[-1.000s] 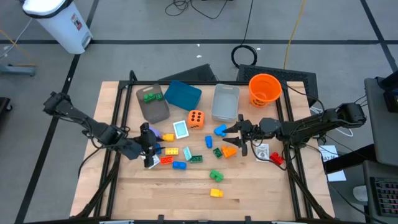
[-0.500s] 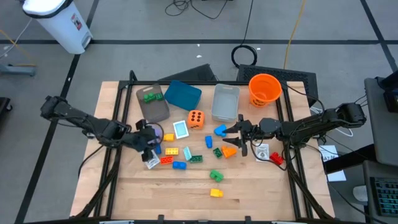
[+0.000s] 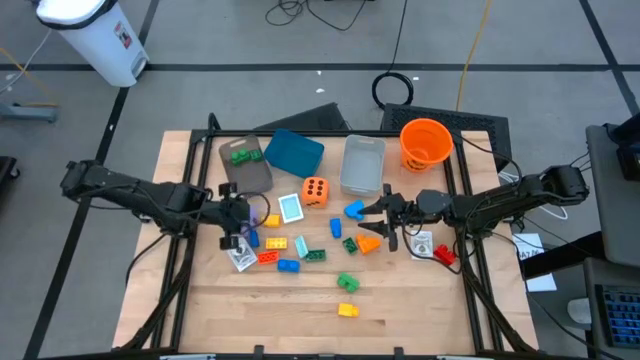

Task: Pick & Place Toys
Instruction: Put the purple dice into the blue bin

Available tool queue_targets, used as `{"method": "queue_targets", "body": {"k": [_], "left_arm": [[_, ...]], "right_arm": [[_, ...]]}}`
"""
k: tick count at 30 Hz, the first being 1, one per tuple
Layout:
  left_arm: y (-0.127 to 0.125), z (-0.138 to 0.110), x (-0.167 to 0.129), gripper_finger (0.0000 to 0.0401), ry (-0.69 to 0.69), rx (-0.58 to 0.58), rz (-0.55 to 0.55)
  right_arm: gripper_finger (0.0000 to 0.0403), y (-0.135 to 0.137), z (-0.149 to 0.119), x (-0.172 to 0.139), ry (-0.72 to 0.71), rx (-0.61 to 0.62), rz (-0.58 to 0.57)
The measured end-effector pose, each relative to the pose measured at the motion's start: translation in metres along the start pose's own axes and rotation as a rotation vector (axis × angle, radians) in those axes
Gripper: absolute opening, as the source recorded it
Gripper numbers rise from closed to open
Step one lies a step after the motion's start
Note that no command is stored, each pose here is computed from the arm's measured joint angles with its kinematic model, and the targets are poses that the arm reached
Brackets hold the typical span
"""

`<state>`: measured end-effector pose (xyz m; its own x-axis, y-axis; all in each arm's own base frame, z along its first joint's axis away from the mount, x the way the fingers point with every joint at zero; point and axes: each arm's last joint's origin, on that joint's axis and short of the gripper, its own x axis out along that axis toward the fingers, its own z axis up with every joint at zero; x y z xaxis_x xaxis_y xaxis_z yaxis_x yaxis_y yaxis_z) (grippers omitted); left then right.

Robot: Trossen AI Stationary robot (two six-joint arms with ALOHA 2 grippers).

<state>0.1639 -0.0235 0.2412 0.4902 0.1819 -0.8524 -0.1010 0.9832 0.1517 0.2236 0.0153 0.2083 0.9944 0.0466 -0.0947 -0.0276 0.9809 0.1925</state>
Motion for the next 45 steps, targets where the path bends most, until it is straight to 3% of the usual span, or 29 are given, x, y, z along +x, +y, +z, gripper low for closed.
{"method": "queue_targets", "body": {"k": [2, 5, 7, 11, 17, 24, 28, 34, 45], "left_arm": [[0.006, 0.005, -0.008, 0.0154, 0.004, -0.119, 0.012], [0.016, 0.016, -0.024, 0.0154, -0.008, -0.41, 0.025], [0.023, 0.02, -0.033, 0.0154, -0.002, -0.542, 0.025], [0.03, 0.018, -0.04, 0.0154, 0.048, -0.598, 0.037], [0.035, 0.012, -0.028, 0.0154, 0.246, -0.814, 0.064], [0.033, 0.017, -0.001, 0.0137, 0.489, -0.891, 0.015], [0.035, 0.015, 0.008, 0.0115, 0.59, -0.916, 0.06], [0.042, 0.016, 0.012, 0.009, 0.603, -0.96, 0.06], [0.061, 0.013, 0.014, 0.0088, 0.593, -0.957, 0.064]], "right_arm": [[0.0167, 0.0, -0.001, 0.0, 0.01, 0.0, -0.002], [0.0167, 0.0, -0.002, 0.0, 0.018, 0.0, -0.004], [0.0167, 0.0, -0.002, 0.0, 0.017, 0.0, -0.003], [0.0167, 0.0, -0.002, 0.0, 0.017, 0.0, -0.003], [0.0167, 0.0, -0.002, 0.0, 0.018, 0.0, -0.003], [0.0167, 0.0, -0.004, 0.0, 0.043, 0.014, -0.004], [0.0167, -0.002, -0.011, -0.002, 0.065, 0.029, -0.01], [0.0167, -0.004, -0.023, -0.008, 0.069, 0.063, -0.013], [0.0167, -0.004, -0.022, -0.014, -0.033, 0.08, 0.011]]}}
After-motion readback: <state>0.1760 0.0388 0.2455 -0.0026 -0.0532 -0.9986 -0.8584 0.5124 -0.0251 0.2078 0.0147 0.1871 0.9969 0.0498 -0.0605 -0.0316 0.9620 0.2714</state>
